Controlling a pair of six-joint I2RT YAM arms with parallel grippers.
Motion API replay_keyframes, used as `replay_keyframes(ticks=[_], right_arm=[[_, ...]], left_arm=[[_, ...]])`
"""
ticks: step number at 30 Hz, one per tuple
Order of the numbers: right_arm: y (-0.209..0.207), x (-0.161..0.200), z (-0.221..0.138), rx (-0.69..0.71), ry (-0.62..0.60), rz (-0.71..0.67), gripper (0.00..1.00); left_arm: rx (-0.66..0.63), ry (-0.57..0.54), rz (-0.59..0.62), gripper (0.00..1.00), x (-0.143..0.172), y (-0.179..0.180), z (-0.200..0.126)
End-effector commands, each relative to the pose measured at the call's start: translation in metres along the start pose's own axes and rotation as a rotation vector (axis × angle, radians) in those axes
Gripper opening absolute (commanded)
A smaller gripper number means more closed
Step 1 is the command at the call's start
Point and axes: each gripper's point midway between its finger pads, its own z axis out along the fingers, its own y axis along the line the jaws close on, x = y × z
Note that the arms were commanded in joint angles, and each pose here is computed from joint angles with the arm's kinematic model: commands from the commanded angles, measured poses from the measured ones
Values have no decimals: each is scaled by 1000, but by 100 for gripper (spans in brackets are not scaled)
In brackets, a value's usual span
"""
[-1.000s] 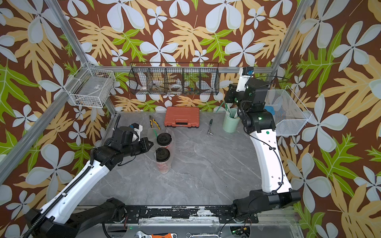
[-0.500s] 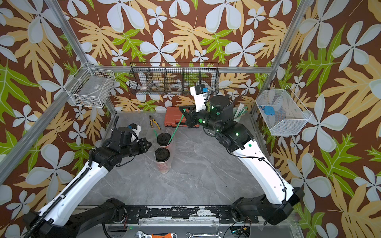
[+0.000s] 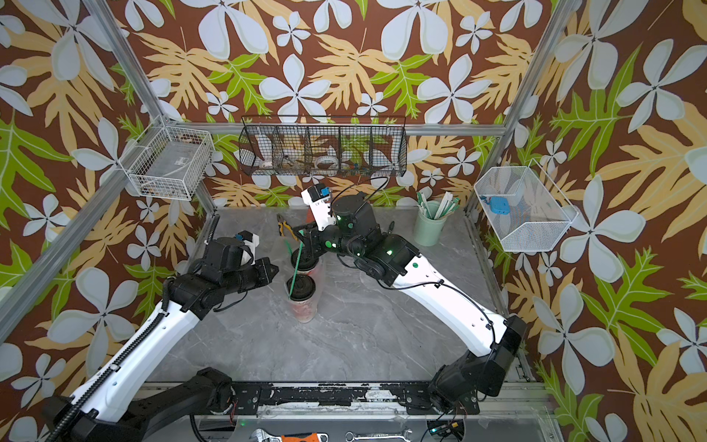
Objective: Pack milk tea into plastic carrier bags
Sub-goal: Place the straw in the plastic carrier bag.
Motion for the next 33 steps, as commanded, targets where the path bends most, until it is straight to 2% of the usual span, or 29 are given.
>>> replay_keyframes(ticks=[1, 9, 17, 21, 26, 33], right_arm=[[-6, -3, 4, 34, -19, -27, 0], [2, 16, 20, -56, 16, -86, 0], [11, 35, 35, -155, 75, -225, 0], [27, 25, 34, -223, 40, -291, 0], [36, 12, 34, -239, -25, -384, 0], [46, 14, 40, -305, -47, -396, 0]], left_arm=[[8, 3, 5, 0, 1, -1, -2], [27, 3, -3, 0, 2, -4, -4], [44, -4, -9, 0, 0, -8, -7], [52, -3, -10, 0, 0, -10, -8], [43, 0, -14, 0, 3, -6, -7], [51, -1, -17, 0, 4, -7, -11]])
